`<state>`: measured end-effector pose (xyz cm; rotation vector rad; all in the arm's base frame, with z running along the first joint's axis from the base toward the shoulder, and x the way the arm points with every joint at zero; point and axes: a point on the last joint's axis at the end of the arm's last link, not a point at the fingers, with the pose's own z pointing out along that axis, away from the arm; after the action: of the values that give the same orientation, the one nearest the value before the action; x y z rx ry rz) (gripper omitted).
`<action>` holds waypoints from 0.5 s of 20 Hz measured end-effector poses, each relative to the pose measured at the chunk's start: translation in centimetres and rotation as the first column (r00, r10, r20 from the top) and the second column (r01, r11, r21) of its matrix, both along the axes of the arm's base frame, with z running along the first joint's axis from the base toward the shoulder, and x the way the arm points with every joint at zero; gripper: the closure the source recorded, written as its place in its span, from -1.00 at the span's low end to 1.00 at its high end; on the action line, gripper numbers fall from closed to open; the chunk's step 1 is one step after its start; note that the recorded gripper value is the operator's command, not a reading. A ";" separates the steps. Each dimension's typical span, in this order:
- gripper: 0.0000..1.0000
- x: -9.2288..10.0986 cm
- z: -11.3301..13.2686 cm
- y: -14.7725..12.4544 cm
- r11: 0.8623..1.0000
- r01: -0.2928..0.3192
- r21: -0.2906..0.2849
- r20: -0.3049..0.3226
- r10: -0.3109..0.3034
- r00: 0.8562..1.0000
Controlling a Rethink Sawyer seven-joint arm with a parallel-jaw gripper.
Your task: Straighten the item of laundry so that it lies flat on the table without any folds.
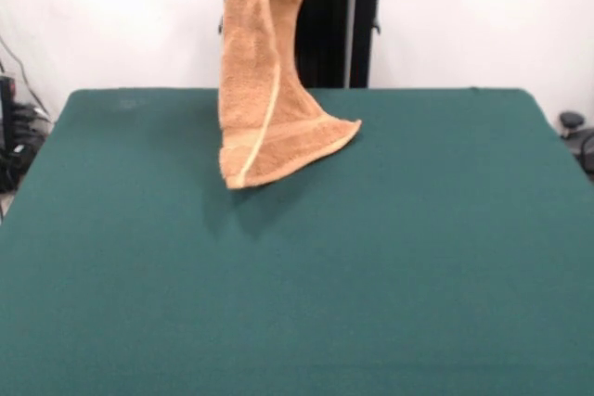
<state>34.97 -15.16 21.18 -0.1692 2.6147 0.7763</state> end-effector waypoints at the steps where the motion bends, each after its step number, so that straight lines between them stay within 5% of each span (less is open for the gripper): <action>1: 1.00 -0.1 0.0 -0.2 1.000 -0.001 0.004 -0.001 0.001 1.000; 10: 1.00 -0.2 -1.6 1.2 0.993 -0.105 -0.046 0.078 0.108 0.991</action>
<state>34.79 -13.98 19.56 -0.3470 2.5643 0.7348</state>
